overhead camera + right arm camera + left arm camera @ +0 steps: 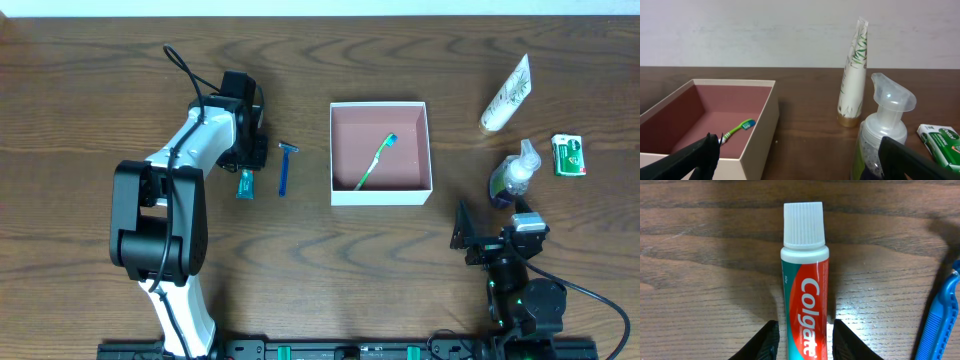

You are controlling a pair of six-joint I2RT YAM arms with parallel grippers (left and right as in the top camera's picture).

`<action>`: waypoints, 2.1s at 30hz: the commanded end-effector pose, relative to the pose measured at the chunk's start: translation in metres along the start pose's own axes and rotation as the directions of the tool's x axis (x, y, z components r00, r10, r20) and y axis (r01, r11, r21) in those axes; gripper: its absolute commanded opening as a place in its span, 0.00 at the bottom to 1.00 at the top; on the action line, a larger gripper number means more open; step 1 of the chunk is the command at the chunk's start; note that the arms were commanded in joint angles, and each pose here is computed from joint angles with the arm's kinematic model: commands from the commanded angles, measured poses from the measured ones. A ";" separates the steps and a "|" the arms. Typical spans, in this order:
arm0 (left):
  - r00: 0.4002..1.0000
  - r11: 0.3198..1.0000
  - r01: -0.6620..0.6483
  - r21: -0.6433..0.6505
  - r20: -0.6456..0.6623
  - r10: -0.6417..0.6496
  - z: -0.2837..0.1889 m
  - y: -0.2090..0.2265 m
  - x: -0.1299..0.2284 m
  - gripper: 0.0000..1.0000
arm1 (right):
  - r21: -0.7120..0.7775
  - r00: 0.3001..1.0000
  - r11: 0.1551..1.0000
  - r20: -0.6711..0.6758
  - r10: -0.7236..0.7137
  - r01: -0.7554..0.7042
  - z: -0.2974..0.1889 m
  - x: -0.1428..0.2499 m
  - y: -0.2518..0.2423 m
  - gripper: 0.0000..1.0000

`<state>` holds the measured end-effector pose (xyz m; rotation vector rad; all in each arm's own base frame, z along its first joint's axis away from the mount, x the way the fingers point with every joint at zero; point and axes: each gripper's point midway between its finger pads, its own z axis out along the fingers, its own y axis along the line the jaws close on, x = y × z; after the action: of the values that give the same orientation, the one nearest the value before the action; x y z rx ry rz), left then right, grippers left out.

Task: Pack container
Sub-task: 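Grasp the Colgate toothpaste tube with the left gripper and lift, then carry the toothpaste into the box and release it beside toothbrush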

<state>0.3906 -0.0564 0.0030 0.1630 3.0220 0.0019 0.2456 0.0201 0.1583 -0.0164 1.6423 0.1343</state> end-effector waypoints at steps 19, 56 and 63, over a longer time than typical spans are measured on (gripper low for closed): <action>0.999 1.000 -0.005 0.001 -0.045 0.005 0.013 0.000 0.012 0.20 | 0.003 1.000 1.000 -0.002 -0.012 0.012 0.000 0.001 -0.001 0.99; 0.833 0.924 -0.305 0.228 0.535 0.143 -0.221 -0.209 -0.005 0.13 | 0.003 1.000 1.000 -0.002 -0.012 0.012 0.000 0.001 -0.001 0.99; 0.875 0.941 -0.277 0.193 0.455 0.164 -0.163 -0.230 -0.011 0.13 | 0.003 1.000 1.000 -0.002 -0.012 0.012 0.000 0.001 -0.001 0.99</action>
<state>0.3429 -0.2896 0.1818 0.5656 2.4924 -0.4191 0.2456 0.0201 0.1583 -0.0164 1.6423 0.1343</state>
